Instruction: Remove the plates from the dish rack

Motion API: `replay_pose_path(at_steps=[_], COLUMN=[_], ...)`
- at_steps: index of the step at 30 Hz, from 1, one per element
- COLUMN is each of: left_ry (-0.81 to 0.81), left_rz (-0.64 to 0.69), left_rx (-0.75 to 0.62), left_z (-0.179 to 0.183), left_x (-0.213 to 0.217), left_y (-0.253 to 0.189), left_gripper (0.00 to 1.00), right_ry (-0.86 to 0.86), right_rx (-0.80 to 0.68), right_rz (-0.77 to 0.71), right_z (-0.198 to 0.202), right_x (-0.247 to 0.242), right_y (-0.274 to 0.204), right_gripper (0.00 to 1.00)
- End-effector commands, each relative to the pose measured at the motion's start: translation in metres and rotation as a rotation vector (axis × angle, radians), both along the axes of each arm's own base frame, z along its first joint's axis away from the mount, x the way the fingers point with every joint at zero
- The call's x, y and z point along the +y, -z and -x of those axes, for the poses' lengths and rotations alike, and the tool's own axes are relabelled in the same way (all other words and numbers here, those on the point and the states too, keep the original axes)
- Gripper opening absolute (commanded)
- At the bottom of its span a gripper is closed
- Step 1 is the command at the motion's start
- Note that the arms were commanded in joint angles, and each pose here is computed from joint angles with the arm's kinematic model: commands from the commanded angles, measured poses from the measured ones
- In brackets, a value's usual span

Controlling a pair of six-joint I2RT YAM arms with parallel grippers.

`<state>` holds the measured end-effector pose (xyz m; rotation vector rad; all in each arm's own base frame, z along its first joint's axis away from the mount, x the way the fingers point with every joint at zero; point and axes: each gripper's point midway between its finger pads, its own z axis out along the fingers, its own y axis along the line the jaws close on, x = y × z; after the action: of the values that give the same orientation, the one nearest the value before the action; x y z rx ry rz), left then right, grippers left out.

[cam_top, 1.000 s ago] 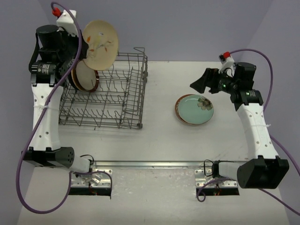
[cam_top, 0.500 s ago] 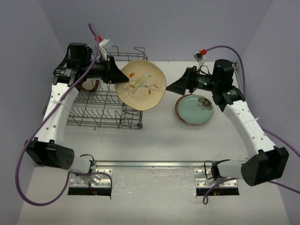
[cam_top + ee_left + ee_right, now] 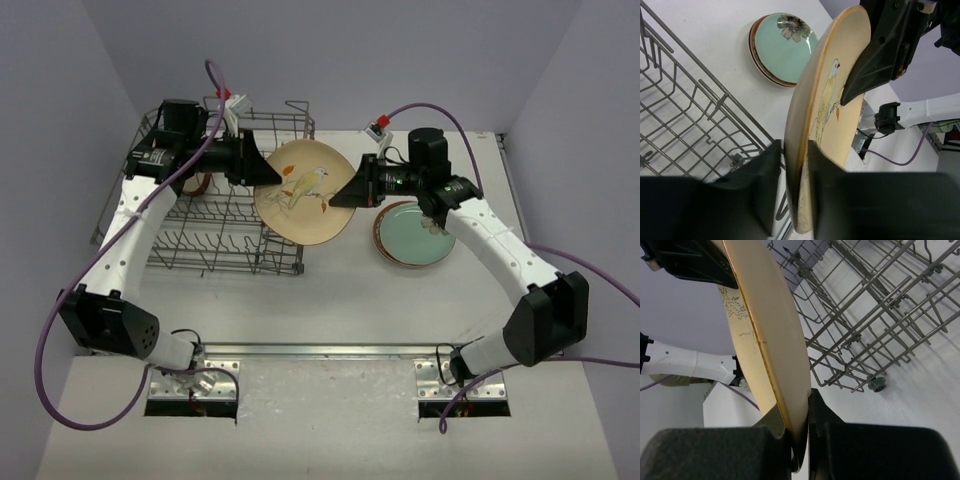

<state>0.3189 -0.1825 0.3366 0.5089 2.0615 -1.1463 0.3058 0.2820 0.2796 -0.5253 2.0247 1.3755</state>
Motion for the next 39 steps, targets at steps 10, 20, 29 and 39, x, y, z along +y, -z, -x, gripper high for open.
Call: replay_pose_path(at_steps=[10, 20, 29, 39], left_ry=[-0.412, -0.46, -0.461, -0.508], left_rz=[-0.099, -0.103, -0.128, -0.184], left_rx=[-0.205, -0.26, -0.282, -0.323], left_z=[-0.063, -0.06, -0.049, -0.05], left_x=[0.073, 0.08, 0.083, 0.094], left_y=[-0.066, -0.075, -0.068, -0.067], left_gripper=[0.91, 0.94, 0.94, 0.94], right_ry=[0.364, 0.481, 0.481, 0.486], right_rx=[0.105, 0.337, 0.481, 0.556], right_rz=[-0.086, 0.139, 0.17, 0.18], right_z=[-0.033, -0.006, -0.014, -0.021], right_x=[-0.182, -0.234, -0.246, -0.253], right_y=[-0.001, 0.109, 0.16, 0.184], right_gripper=[0.0, 0.0, 0.0, 0.0])
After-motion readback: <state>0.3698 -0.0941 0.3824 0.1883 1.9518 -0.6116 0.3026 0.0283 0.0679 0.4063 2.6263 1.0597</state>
